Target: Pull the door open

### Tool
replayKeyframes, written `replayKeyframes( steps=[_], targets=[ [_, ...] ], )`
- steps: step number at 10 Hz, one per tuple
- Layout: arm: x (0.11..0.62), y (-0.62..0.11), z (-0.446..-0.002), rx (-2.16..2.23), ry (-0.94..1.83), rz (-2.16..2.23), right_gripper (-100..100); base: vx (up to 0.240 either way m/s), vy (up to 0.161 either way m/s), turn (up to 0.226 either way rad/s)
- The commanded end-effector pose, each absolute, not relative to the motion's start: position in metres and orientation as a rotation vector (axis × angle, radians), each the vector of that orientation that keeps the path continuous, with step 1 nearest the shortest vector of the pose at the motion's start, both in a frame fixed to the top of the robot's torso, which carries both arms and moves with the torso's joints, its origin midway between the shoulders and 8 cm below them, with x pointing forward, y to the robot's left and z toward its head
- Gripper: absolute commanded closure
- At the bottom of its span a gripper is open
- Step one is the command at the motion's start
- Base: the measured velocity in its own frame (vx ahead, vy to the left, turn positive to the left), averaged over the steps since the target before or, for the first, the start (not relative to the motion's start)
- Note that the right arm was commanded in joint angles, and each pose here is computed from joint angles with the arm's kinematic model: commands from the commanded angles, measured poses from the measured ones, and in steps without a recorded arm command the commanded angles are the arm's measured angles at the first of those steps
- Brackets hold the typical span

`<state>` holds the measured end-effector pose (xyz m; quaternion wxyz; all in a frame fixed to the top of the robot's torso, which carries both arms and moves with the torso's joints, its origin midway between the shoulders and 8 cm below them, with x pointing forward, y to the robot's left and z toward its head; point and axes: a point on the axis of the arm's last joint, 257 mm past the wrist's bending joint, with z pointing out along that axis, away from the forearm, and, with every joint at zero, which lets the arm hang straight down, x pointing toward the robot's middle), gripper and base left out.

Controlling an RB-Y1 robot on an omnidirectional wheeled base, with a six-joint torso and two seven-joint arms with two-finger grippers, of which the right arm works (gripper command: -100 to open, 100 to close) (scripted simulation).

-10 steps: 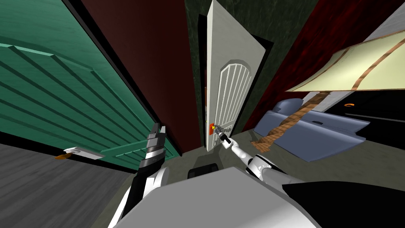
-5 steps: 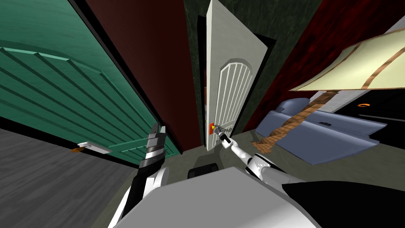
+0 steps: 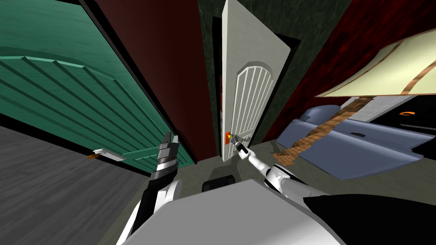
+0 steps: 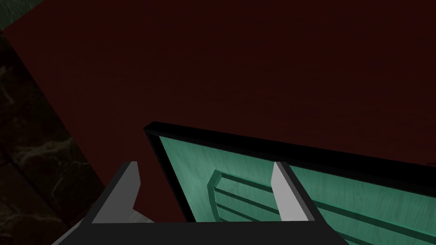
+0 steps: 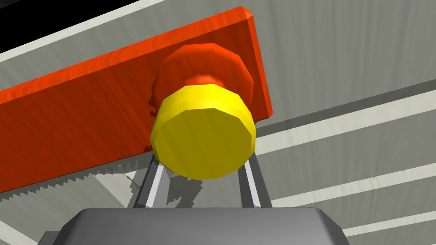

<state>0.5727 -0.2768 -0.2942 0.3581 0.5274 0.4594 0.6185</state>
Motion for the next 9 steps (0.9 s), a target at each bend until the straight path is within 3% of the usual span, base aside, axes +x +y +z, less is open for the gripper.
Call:
replayKeyframes(
  steps=[1, 9],
  targets=[
    [0.5749, -0.2698, -0.2898, 1.406, 1.144, 1.659, 100, -0.031, -0.028, 0.064],
    [0.5800, -0.2701, -0.2904, 1.628, 0.968, 1.825, 100, -0.037, -0.036, 0.059]
  ],
)
